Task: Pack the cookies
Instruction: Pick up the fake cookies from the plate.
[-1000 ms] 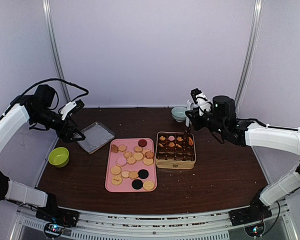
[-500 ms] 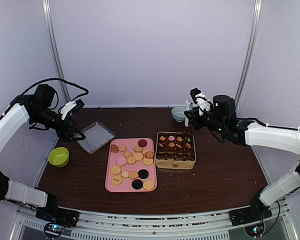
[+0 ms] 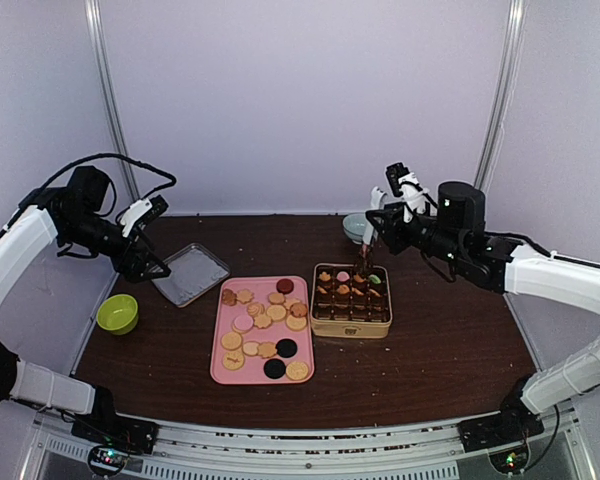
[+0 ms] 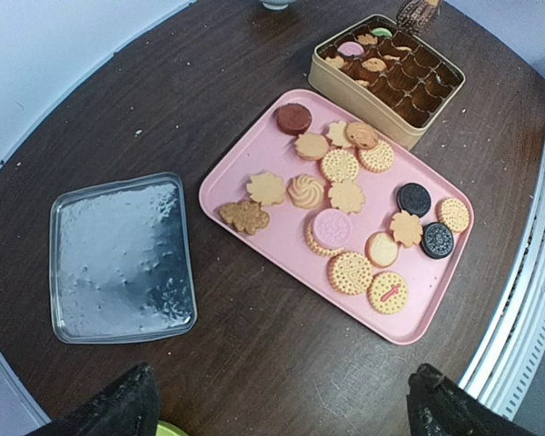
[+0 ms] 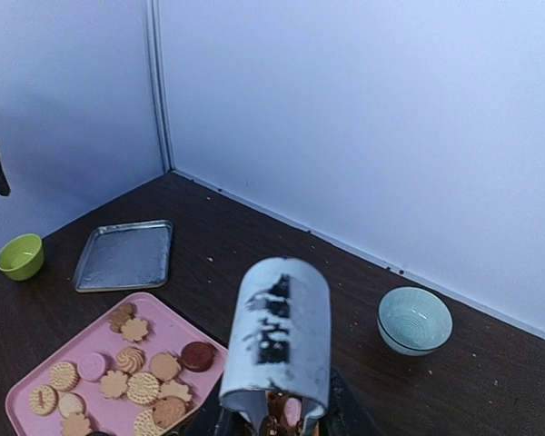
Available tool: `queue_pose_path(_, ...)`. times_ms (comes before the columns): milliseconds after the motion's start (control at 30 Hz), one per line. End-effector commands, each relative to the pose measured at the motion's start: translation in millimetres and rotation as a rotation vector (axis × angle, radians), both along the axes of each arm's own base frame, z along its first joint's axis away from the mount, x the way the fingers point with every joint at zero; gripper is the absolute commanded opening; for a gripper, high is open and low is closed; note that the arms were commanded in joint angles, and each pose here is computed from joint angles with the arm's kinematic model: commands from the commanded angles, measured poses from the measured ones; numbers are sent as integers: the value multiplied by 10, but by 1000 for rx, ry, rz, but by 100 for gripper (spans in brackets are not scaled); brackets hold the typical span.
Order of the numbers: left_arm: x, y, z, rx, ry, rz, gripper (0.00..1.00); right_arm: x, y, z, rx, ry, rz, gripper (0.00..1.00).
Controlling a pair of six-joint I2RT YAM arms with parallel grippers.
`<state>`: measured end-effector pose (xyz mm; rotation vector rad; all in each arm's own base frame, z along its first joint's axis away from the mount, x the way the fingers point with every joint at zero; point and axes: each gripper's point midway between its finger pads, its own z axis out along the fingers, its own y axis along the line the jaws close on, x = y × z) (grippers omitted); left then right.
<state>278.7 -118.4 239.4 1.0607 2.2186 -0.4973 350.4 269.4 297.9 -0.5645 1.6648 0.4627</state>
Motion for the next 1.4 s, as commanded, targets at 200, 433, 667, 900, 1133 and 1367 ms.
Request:
queue_pose_path(200,63,161,74,51,-68,75,98,-695,1135,540,133,-74,225,25)
queue_pose_path(433,146,402,56,124,-142,192,98,-1000,2021,284,128,-14,381,27)
queue_pose_path(667,128,383,-31,113,-118,188,98,-1073,2445,-56,100,51,445,29)
queue_pose_path(900,118,296,-64,76,-85,150,98,-1058,2578,-412,40,104,464,32)
queue_pose_path(1133,102,277,-66,70,-78,136,98,-1049,2578,-665,-2,129,459,33)
queue_pose_path(1367,88,254,-53,57,-73,128,98,-1041,2617,-754,-2,130,464,35)
